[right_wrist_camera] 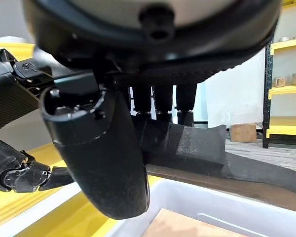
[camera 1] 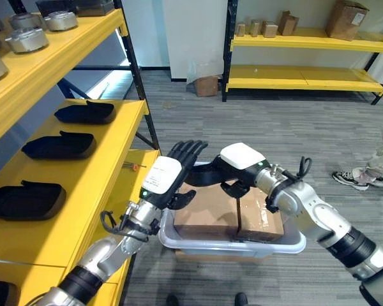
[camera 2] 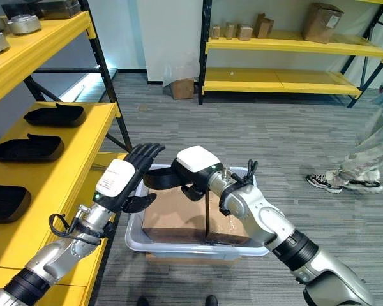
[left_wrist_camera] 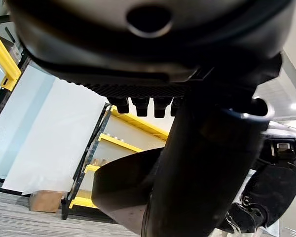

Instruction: Move parts from the plastic box to the shelf.

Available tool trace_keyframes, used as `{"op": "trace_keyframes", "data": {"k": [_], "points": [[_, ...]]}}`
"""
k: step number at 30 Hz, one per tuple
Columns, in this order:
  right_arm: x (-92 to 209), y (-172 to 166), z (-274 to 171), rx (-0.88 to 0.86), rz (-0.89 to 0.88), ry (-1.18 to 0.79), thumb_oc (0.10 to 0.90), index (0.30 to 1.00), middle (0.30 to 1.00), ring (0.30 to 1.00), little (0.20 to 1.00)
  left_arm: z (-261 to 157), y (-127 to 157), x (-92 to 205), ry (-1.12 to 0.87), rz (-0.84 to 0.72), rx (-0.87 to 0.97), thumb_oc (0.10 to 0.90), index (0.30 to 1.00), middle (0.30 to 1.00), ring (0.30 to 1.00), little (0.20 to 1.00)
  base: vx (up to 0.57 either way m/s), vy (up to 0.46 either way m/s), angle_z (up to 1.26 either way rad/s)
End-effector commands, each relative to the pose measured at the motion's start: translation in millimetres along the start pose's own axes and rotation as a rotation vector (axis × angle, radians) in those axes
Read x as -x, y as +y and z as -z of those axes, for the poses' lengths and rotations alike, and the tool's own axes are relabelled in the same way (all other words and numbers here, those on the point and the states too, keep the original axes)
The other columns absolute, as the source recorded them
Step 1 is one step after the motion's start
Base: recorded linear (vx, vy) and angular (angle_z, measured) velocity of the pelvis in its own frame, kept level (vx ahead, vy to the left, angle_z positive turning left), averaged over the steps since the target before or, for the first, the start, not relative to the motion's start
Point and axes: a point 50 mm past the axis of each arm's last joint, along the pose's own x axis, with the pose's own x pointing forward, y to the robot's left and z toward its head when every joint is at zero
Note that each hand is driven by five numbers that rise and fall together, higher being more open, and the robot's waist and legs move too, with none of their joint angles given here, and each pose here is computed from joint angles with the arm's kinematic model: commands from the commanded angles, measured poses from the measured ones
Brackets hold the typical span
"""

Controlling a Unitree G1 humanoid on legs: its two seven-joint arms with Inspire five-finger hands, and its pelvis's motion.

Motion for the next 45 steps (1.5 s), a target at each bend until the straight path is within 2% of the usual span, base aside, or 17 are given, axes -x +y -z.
{"op": "trace_keyframes", "data": {"k": [1, 31, 40, 45], "points": [[-14, -61, -26, 0.097, 0.3, -0.144, 0.4, 0.3, 0.3, 0.3, 0.3, -14, 33, -45, -0.114, -0.197, 0.01, 0.9, 1.0, 1.0, 1.0, 1.0, 0.0, 0.0, 0.0], [-35, -55, -39, 0.112, 0.342, -0.213, 0.4, 0.3, 0.3, 0.3, 0.3, -14, 6, -47, -0.151, -0.122, -0.042, 0.9, 1.0, 1.0, 1.0, 1.0, 0.0, 0.0, 0.0], [-41, -50, -43, 0.11, 0.322, -0.227, 0.4, 0.3, 0.3, 0.3, 0.3, -22, 2, -52, -0.207, -0.123, -0.094, 0.9, 1.0, 1.0, 1.0, 1.0, 0.0, 0.0, 0.0], [-43, -50, -45, 0.112, 0.321, -0.237, 0.4, 0.3, 0.3, 0.3, 0.3, -15, 2, -54, -0.199, -0.152, -0.194, 0.9, 1.0, 1.0, 1.0, 1.0, 0.0, 0.0, 0.0]]}}
